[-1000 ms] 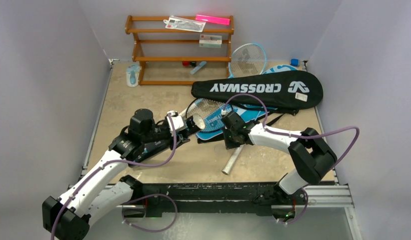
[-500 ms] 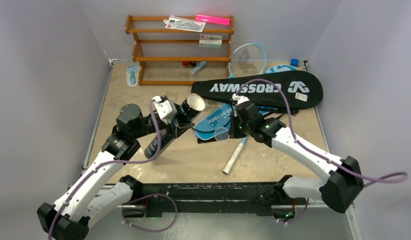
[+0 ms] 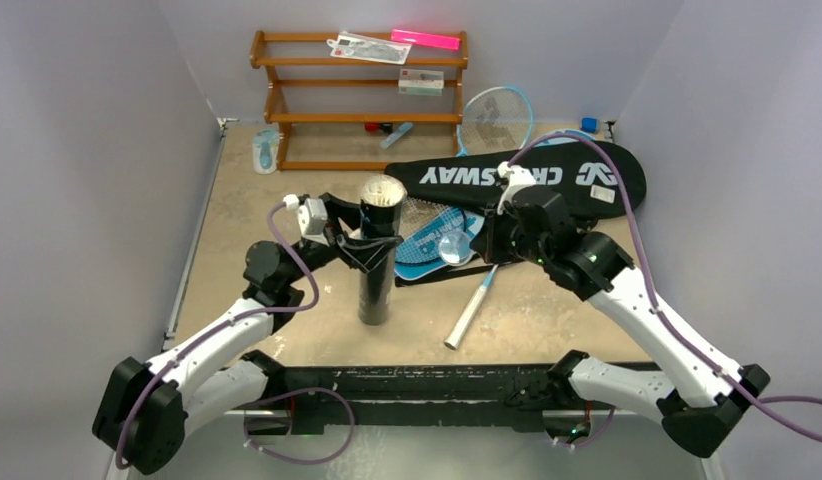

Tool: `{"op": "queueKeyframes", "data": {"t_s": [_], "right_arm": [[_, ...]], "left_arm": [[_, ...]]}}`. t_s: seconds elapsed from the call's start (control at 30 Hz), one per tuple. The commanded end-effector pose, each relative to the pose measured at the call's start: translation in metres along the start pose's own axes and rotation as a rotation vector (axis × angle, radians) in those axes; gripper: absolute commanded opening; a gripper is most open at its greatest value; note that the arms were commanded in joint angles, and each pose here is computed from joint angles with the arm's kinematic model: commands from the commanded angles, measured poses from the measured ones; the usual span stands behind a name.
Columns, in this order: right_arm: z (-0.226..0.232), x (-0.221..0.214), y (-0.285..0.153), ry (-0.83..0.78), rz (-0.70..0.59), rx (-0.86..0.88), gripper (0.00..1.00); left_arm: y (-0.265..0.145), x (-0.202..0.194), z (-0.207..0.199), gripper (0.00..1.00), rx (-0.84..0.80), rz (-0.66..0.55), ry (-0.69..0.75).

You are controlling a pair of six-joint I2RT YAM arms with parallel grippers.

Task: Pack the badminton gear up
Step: Close the lid on the shuttle tube.

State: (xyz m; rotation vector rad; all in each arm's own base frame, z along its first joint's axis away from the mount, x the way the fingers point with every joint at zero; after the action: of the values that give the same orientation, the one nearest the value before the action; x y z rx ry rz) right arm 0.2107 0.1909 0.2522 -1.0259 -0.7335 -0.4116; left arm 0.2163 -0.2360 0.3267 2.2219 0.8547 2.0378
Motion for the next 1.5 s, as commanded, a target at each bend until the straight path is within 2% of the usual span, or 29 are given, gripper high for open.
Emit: {"op": "queueKeyframes", "data": {"t_s": [0.0, 0.2, 0.3, 0.5, 0.77, 1.03, 1.47], "right_arm": [[0.012, 0.012, -0.032, -0.02, -0.014, 0.063, 0.0], [0.045, 0.063, -0.079, -0.062, -0.092, 0.174, 0.0], [0.059, 0.081, -0.095, -0.08, -0.123, 0.229, 0.0], [0.1, 0.112, -0.109, -0.122, -0.116, 0.408, 0.0], [0.135, 0.143, -0.102, -0.143, -0.099, 0.537, 0.0], [0.156, 0.141, -0.083, -0.177, -0.046, 0.556, 0.0], [0.169, 0.13, -0.064, -0.254, 0.003, 0.469, 0.0]], "left_arm": [[0.004, 0.034, -0.024, 0.47, -0.105, -0.212, 0.13], [-0.002, 0.012, -0.024, 0.48, -0.115, -0.241, 0.157], [-0.005, 0.003, -0.024, 0.49, -0.119, -0.212, 0.169], [-0.011, -0.006, -0.023, 0.65, -0.1, -0.156, 0.193], [-0.015, -0.005, -0.022, 0.73, -0.064, -0.108, 0.191], [-0.015, -0.002, -0.02, 0.76, -0.039, -0.077, 0.196], [-0.009, 0.0, -0.016, 0.74, -0.026, -0.018, 0.202]]}}
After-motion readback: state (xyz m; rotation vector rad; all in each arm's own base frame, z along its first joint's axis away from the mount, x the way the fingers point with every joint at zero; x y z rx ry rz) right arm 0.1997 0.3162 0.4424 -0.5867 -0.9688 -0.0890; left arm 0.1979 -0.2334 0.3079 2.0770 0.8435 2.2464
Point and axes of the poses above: each gripper's point midway between its finger pads, its own y axis out along the fingers, its own z axis along the line the jaws close on, x = y × z, the point moved 2 cm from there along -y, back along the fingers, and after that the axes turned 2 degrees about -y, right-handed, at the moved point
